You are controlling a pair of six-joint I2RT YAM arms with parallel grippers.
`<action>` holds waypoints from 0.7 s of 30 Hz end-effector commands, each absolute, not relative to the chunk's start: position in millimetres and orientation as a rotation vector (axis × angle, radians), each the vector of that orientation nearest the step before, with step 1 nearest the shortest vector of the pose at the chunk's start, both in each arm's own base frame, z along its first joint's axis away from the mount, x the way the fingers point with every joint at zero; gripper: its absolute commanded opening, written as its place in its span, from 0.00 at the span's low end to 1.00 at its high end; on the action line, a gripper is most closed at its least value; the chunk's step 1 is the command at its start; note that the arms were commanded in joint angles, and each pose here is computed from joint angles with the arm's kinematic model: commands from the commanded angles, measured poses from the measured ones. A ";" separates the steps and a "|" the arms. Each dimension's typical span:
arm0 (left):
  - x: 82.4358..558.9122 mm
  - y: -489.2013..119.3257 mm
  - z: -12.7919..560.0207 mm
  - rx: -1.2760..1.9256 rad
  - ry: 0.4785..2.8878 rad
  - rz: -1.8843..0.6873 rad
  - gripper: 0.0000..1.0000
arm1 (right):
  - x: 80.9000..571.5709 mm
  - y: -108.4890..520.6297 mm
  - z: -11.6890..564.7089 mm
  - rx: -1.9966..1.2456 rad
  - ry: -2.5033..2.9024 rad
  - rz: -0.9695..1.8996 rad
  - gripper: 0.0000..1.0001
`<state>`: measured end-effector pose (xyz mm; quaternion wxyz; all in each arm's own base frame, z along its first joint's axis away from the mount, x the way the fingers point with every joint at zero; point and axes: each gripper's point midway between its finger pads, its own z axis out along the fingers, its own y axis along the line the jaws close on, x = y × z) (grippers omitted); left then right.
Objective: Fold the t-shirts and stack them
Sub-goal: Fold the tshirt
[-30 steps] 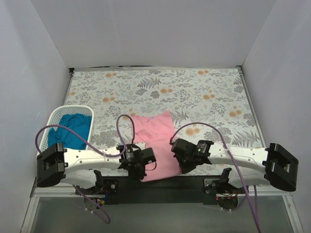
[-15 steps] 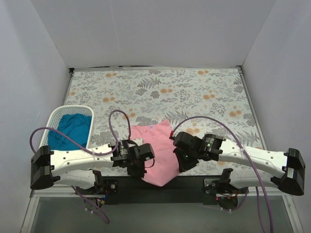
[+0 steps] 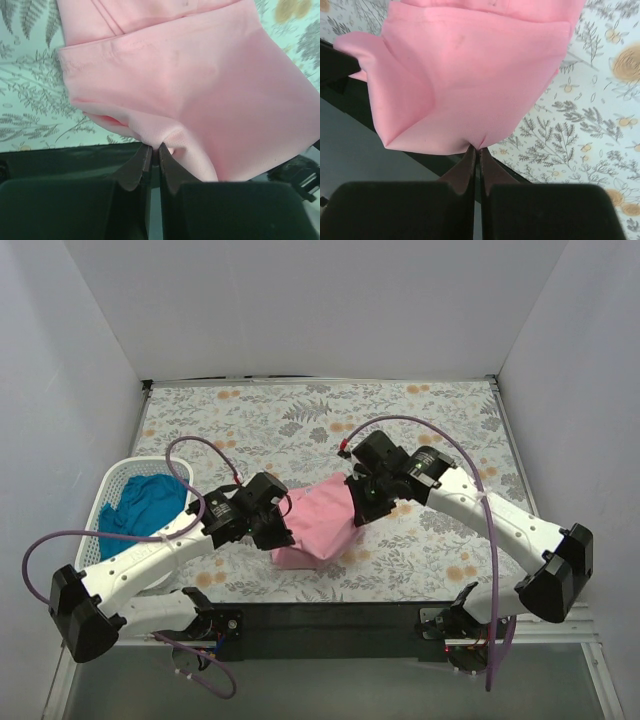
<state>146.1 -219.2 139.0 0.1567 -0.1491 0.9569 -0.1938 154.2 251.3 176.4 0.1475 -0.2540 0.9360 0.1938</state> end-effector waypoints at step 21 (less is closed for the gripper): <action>173.9 -207.6 142.0 -0.353 2.728 -0.839 0.00 | 154.5 243.5 166.6 -0.867 2.759 0.761 0.01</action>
